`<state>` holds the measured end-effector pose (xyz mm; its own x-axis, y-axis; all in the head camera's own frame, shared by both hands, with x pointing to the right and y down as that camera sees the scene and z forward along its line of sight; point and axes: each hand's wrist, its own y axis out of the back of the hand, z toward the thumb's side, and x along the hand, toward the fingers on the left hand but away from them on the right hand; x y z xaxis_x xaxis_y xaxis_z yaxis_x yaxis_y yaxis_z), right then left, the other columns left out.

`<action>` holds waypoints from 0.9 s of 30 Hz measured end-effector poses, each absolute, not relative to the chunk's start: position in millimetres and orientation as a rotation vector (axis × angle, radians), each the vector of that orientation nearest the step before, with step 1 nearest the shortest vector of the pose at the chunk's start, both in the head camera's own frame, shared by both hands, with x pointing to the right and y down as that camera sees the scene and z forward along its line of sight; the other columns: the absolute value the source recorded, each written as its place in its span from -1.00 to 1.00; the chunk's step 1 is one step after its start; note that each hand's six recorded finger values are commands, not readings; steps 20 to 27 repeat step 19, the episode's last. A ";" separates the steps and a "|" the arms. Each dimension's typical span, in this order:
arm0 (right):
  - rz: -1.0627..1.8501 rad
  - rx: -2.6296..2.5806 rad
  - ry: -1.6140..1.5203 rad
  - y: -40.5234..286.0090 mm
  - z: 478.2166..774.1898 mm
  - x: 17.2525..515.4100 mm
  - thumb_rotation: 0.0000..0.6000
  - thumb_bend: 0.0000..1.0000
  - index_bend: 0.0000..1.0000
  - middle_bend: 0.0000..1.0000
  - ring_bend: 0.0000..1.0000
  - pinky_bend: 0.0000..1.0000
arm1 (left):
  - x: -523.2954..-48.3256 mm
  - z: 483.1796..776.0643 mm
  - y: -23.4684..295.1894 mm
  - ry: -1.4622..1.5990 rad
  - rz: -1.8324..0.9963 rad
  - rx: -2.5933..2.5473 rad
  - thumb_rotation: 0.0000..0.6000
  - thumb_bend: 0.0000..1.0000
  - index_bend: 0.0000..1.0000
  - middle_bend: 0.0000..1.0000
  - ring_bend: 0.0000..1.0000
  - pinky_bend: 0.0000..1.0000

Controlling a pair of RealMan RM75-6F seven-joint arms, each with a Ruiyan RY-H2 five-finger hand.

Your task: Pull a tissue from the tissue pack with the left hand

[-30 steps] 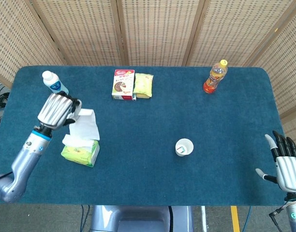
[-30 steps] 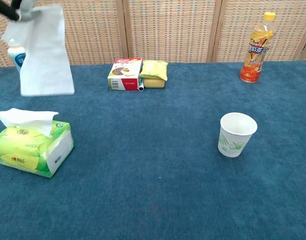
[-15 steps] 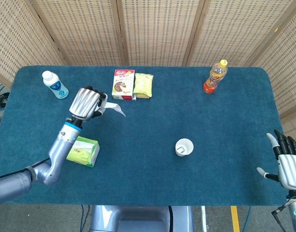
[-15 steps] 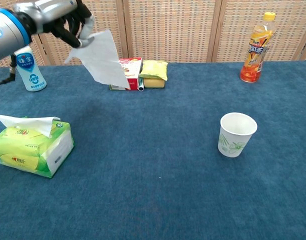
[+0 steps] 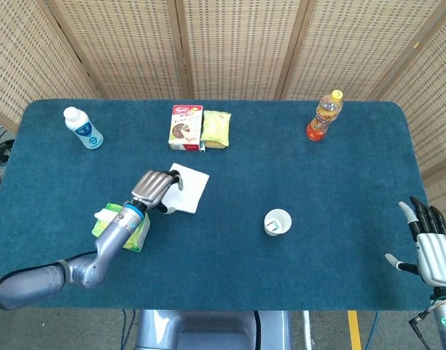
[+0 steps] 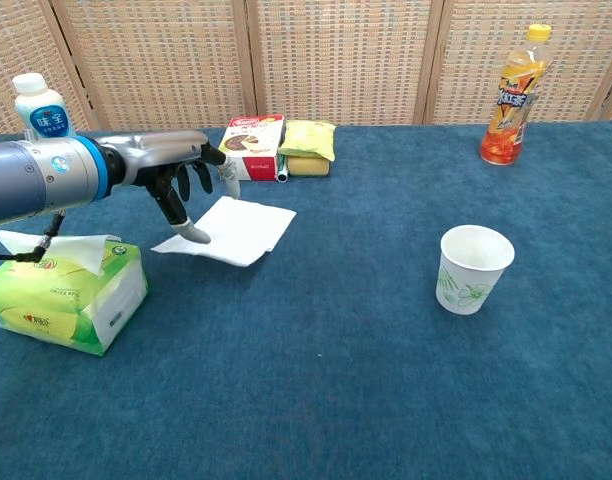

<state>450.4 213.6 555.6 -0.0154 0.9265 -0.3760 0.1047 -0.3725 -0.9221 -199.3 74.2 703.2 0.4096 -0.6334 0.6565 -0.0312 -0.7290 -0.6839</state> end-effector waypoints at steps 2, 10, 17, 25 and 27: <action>1.467 -1.550 -1.098 214.4 556.0 449.2 1.00 -1.00 -1.00 -1.00 -1.00 -1.00 | -196.5 699.4 81.5 0.555 -1.353 -2.134 1.00 -1.00 -1.00 -1.00 -1.00 -1.00; 1.470 -1.546 -1.098 214.6 556.2 448.7 1.00 -1.00 -1.00 -1.00 -1.00 -1.00 | -207.1 651.1 78.8 0.633 -1.264 -2.096 1.00 -1.00 -1.00 -1.00 -1.00 -1.00; 1.466 -1.542 -1.107 215.3 553.7 449.7 1.00 -1.00 -1.00 -1.00 -1.00 -1.00 | -301.0 577.5 73.3 0.849 -1.206 -1.798 1.00 -1.00 -1.00 -1.00 -1.00 -1.00; 1.464 -1.543 -1.104 215.6 553.5 448.9 1.00 -1.00 -1.00 -1.00 -1.00 -1.00 | -334.2 560.6 80.8 0.905 -1.207 -1.735 1.00 -1.00 -1.00 -1.00 -1.00 -1.00; 1.464 -1.543 -1.104 215.6 553.5 448.9 1.00 -1.00 -1.00 -1.00 -1.00 -1.00 | -334.2 560.6 80.8 0.905 -1.207 -1.735 1.00 -1.00 -1.00 -1.00 -1.00 -1.00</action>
